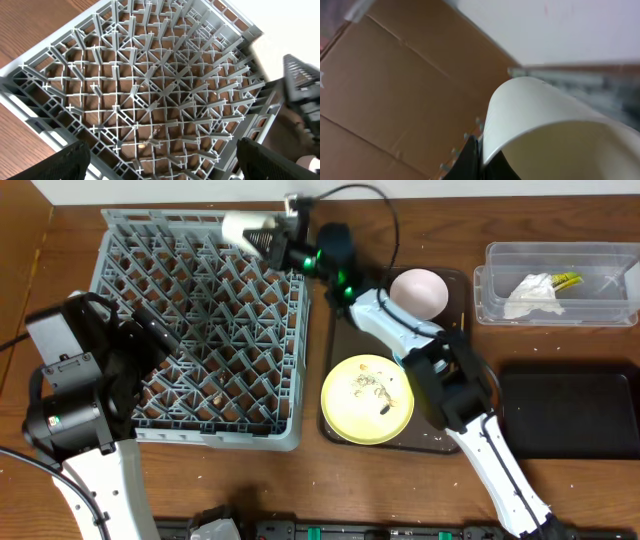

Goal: Sort waste into correct bins and load items into the dishwasher
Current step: 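Carry the white cup leftward over the dish rack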

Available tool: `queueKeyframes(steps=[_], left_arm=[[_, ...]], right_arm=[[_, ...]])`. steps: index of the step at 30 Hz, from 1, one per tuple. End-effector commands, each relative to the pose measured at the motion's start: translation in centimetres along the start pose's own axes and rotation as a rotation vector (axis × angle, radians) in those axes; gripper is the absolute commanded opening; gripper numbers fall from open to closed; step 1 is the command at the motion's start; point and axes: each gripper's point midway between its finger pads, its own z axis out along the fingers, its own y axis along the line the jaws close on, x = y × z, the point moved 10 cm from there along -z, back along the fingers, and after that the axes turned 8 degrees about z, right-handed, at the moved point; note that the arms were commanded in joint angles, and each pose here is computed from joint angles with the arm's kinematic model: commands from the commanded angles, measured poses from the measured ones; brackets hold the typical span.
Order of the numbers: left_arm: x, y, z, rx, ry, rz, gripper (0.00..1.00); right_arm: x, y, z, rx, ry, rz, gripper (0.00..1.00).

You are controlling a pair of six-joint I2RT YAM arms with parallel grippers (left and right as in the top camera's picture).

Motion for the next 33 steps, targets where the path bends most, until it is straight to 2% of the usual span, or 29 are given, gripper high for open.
queueKeyframes(steps=[1, 13, 18, 30, 33], left_arm=[[-0.1, 0.1, -0.1, 0.000, -0.003, -0.016, 0.95], [-0.1, 0.1, -0.1, 0.000, -0.003, -0.017, 0.95], [-0.1, 0.1, -0.1, 0.000, -0.003, -0.017, 0.94], [-0.1, 0.1, -0.1, 0.000, -0.003, -0.016, 0.95], [-0.1, 0.1, -0.1, 0.000, -0.003, -0.017, 0.94]], right_arm=[[1.2, 0.6, 0.7, -0.004, 0.043, 0.054, 0.01], [6.1, 2.8, 3.0, -0.051, 0.165, 0.037, 0.01], [6.8, 2.5, 3.2, -0.013, 0.175, 0.047, 0.01], [3.7, -0.8, 1.2, 0.105, 0.151, 0.056, 0.01], [2.7, -1.3, 0.6, 0.106, 0.147, 0.043, 0.08]])
